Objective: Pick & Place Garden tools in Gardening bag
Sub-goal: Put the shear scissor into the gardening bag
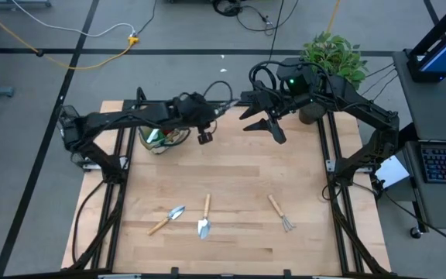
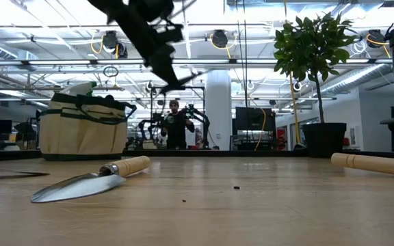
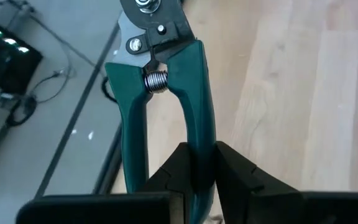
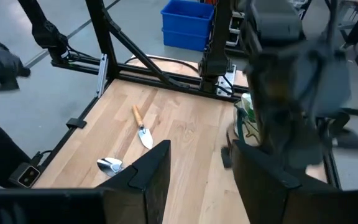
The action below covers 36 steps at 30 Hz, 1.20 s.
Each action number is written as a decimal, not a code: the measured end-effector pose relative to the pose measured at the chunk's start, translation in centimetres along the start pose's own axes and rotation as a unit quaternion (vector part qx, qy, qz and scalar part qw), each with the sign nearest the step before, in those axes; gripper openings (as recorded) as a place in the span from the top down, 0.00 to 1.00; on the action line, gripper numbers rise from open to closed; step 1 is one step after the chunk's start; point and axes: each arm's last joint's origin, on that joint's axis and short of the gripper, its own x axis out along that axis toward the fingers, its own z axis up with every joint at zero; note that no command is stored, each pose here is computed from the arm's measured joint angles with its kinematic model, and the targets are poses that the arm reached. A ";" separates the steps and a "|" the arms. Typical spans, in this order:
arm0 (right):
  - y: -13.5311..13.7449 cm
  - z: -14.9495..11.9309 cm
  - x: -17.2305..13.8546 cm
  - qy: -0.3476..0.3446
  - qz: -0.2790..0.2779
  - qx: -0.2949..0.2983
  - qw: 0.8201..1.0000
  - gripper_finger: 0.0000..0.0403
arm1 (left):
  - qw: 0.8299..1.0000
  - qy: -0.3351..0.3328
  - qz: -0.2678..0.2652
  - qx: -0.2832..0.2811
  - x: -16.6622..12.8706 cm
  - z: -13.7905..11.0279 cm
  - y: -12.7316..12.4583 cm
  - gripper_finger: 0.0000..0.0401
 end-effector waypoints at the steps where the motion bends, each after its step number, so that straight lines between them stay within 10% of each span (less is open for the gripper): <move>1: 0.0 0.0 0.0 0.000 0.000 -0.004 1.000 0.60 | 1.000 -0.003 0.009 -0.005 -0.9 0.1 0.0 0.88; 15: 0.0 0.0 0.0 0.002 0.000 -0.045 0.999 0.60 | 0.994 0.031 0.081 -0.073 -11.4 2.8 0.3 0.88; 36: -1.3 -4.3 3.9 0.069 -0.026 -0.069 0.995 0.60 | 0.960 0.199 0.060 -0.185 -17.6 0.9 0.0 0.88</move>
